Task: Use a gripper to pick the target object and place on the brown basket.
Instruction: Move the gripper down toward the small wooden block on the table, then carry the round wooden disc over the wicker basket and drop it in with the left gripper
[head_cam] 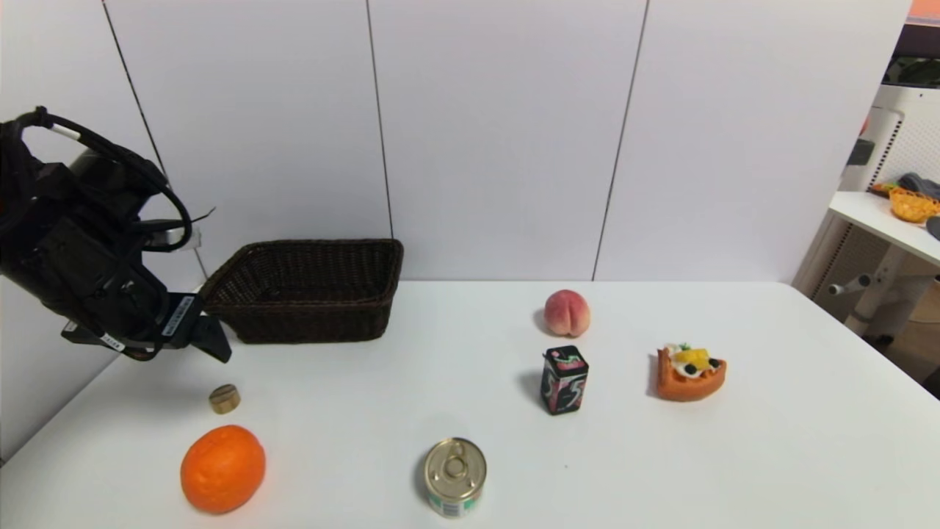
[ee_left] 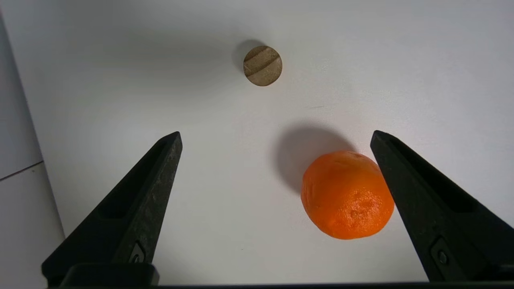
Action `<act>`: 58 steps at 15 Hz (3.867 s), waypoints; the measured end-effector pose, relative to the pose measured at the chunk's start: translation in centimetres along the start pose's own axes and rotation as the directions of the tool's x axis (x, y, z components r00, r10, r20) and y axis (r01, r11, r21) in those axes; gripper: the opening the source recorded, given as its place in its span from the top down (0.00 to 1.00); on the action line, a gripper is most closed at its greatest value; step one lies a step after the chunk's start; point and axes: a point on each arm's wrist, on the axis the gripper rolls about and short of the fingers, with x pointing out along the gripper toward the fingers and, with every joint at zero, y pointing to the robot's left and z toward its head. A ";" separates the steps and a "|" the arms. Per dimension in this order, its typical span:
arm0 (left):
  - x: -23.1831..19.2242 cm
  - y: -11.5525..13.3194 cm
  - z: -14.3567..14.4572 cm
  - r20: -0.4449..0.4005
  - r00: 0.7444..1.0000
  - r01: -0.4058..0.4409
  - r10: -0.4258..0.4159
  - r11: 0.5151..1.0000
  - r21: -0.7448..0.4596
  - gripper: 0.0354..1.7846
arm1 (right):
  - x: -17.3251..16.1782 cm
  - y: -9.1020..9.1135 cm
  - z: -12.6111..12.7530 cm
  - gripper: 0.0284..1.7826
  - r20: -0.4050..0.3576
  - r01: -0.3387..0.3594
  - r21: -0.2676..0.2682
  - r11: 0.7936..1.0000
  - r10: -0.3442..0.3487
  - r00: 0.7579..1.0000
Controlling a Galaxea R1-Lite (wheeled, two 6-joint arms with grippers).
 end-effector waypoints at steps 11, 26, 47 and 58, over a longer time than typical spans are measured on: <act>8.3 -0.2 0.5 -0.036 0.999 0.004 -0.004 1.000 0.006 0.06 | 0.0 0.0 0.0 0.05 0.000 0.000 0.000 1.000 0.000 1.000; 10.9 0.3 0.5 -0.082 0.997 -0.004 0.003 1.000 -0.014 0.06 | 0.0 0.0 0.0 0.05 0.000 0.000 0.000 1.000 0.000 1.000; 10.0 0.5 0.9 0.014 1.000 -0.004 0.004 1.000 -0.012 0.73 | 0.0 0.0 0.0 0.05 0.000 0.000 0.000 1.000 0.000 1.000; -2.4 -1.1 7.6 0.523 0.852 -0.002 -0.023 0.999 0.049 0.73 | 0.0 0.0 0.0 0.05 0.000 0.000 0.000 1.000 0.000 1.000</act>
